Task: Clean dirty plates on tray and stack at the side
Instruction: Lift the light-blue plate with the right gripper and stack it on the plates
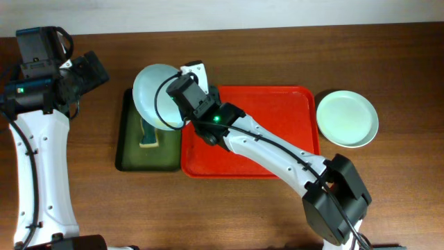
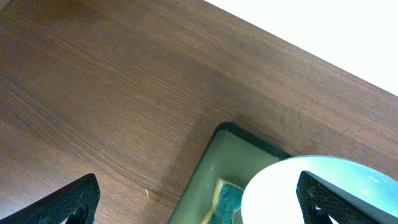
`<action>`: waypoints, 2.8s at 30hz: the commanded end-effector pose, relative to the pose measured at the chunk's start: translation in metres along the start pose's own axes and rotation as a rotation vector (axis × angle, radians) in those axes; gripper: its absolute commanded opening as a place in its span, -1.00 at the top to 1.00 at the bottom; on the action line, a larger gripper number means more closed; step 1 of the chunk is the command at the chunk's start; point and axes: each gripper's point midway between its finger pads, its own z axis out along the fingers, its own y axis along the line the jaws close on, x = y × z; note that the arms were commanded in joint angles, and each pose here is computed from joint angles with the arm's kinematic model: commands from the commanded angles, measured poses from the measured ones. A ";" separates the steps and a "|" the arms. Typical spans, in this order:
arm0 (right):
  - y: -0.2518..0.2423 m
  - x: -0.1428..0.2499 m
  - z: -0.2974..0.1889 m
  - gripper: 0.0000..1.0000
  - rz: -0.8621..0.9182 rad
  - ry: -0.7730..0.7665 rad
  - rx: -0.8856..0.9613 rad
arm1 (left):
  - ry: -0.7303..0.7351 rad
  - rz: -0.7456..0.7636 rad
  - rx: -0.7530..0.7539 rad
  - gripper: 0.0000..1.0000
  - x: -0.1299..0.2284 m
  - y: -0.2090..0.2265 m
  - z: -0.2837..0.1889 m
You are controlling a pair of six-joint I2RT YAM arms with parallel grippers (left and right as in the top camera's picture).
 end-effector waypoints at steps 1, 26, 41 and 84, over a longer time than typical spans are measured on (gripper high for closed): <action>-0.009 -0.057 -0.033 0.92 -0.058 -0.140 0.038 | 0.001 -0.014 0.007 -0.99 -0.001 -0.001 0.001; 0.045 -0.166 -0.145 0.92 -0.582 -0.642 0.383 | 0.001 -0.014 0.007 -0.99 -0.001 -0.001 0.001; -0.058 -0.024 -0.006 0.92 0.323 0.211 -0.272 | 0.001 -0.014 0.007 -0.99 -0.001 -0.001 0.001; -0.340 0.200 -0.084 -0.77 0.327 0.999 0.059 | 0.001 -0.014 0.007 -0.99 -0.001 -0.001 0.001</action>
